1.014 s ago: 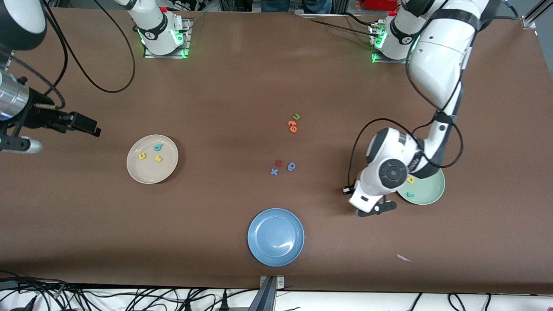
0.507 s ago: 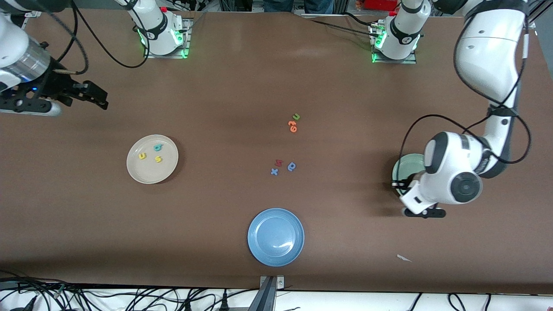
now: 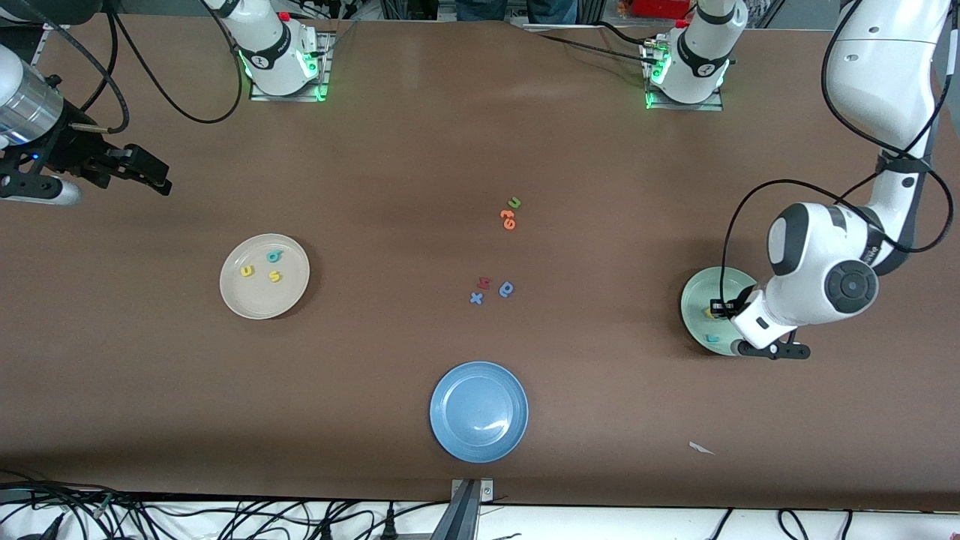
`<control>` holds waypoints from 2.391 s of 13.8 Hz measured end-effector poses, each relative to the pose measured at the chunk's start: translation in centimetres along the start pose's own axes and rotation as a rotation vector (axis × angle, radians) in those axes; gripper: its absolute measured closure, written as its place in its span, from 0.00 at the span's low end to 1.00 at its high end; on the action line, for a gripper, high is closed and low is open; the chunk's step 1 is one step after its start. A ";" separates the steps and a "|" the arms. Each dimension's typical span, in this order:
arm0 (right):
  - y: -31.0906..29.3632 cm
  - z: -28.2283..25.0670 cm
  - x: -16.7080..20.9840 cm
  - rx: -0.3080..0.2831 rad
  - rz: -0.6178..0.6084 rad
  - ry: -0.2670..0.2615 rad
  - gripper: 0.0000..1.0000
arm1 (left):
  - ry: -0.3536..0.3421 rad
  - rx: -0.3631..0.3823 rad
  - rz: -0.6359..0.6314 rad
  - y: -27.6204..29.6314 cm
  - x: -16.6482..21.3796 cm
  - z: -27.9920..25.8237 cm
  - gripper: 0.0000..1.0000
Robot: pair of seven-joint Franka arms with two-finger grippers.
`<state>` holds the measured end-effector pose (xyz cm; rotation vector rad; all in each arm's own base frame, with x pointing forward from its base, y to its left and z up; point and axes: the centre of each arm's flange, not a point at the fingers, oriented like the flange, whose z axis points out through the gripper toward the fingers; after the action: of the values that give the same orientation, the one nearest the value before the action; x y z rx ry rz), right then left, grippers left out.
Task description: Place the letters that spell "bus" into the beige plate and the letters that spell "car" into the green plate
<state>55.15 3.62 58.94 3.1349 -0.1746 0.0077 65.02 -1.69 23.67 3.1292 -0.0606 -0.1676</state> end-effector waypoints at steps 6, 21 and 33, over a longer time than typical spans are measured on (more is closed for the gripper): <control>-0.3 0.1 0.6 0.001 -0.002 -0.009 0.00 | -0.006 0.005 -0.015 -1.0 -0.5 -1.9 0.19; -0.3 0.2 0.8 0.000 -0.002 -0.012 0.00 | -0.014 0.051 0.014 -4.7 -3.7 -22.6 0.00; -0.3 0.2 0.8 0.000 -0.002 -0.013 0.00 | 0.077 0.049 0.061 -0.3 -12.6 -34.9 0.00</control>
<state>55.97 3.84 58.71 3.1361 -0.1713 -0.0129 56.27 -0.72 59.73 3.1738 -0.1612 -0.0458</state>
